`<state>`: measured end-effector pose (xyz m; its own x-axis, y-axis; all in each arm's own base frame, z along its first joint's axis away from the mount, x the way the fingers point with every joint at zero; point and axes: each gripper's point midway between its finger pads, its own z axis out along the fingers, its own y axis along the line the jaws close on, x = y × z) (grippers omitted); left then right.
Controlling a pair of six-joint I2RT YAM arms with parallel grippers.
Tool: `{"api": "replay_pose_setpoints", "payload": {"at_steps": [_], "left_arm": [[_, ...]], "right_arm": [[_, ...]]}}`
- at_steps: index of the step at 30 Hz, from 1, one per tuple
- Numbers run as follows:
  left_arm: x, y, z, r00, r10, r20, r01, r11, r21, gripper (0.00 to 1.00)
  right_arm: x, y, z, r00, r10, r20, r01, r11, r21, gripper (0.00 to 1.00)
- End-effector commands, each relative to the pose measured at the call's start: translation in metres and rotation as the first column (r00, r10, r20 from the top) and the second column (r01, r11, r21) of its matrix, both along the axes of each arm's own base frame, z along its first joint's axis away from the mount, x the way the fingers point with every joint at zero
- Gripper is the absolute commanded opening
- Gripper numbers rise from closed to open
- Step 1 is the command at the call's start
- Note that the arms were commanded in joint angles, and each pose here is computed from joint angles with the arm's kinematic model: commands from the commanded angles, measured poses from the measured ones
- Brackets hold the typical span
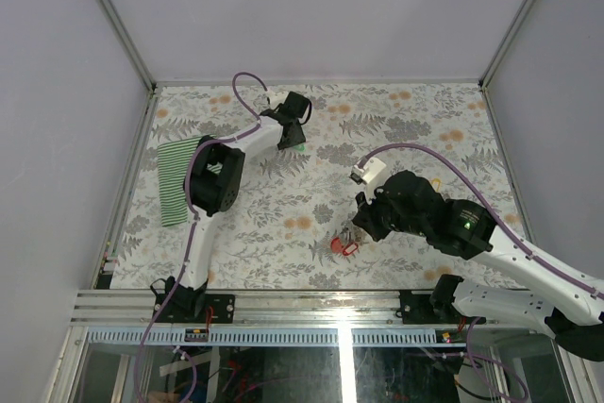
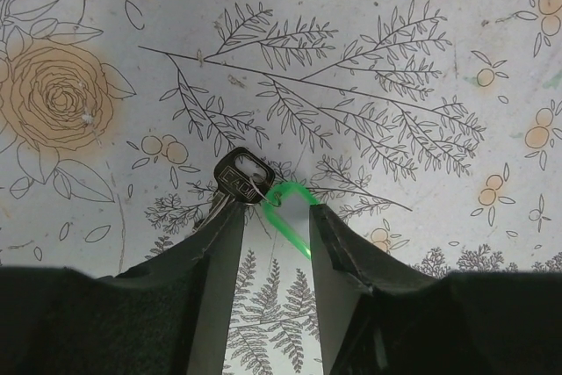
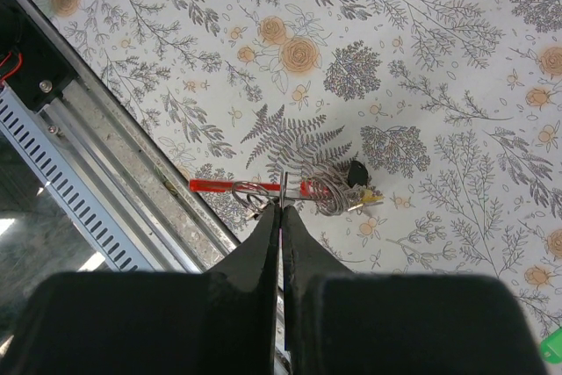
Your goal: Put the keys on the keyring
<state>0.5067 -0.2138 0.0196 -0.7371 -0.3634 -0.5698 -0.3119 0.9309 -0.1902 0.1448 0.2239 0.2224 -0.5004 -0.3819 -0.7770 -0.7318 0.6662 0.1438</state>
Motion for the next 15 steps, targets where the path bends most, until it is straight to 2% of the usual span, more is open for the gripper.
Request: {"api": "replay_pose_setpoints", "payload": {"at_steps": [1, 15], "left_arm": [[0.019, 0.002, 0.011, 0.998, 0.034, 0.061, -0.033, 0.999, -0.016, 0.37], [0.022, 0.003, 0.020, 0.996, 0.026, 0.087, -0.024, 0.999, -0.025, 0.37]], "right_arm": [[0.001, 0.008, 0.011, 1.000, 0.021, 0.018, -0.022, 0.999, 0.041, 0.00], [-0.002, 0.007, 0.005, 1.000, 0.030, 0.003, -0.030, 0.999, 0.027, 0.00]]}}
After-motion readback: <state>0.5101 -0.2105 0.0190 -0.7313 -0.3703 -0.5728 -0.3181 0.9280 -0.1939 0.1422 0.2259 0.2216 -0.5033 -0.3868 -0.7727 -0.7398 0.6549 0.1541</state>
